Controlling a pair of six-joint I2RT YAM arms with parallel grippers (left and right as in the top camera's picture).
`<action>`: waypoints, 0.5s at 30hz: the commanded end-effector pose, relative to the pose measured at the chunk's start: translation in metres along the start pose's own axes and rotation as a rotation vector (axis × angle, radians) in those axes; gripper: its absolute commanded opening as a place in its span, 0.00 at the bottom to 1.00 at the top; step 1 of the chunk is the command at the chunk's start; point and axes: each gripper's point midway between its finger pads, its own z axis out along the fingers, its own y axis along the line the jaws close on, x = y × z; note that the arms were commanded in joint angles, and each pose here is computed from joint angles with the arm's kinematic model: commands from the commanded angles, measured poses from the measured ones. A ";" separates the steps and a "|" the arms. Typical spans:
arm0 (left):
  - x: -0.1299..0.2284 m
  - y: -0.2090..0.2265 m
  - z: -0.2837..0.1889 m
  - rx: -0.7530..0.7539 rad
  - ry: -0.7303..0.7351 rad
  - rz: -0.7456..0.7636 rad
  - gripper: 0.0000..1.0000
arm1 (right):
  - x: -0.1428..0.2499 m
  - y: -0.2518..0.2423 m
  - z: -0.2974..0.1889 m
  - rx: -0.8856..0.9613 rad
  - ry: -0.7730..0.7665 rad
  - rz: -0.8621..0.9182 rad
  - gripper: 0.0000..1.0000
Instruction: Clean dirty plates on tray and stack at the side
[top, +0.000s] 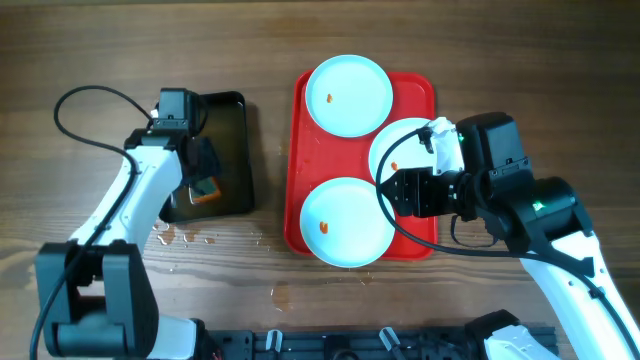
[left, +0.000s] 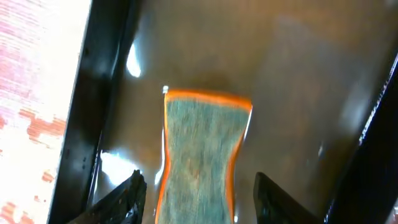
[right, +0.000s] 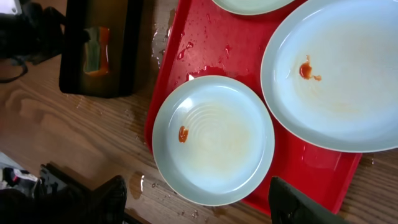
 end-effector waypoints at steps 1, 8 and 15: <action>0.020 0.010 0.032 -0.055 0.057 0.014 0.44 | 0.003 -0.005 0.003 0.022 0.008 0.017 0.74; 0.023 0.006 0.036 -0.041 0.081 0.027 0.04 | 0.005 -0.007 0.008 0.028 0.026 0.024 0.74; -0.007 -0.035 -0.075 0.166 0.039 0.131 0.04 | 0.021 -0.039 0.041 0.164 0.179 0.166 0.67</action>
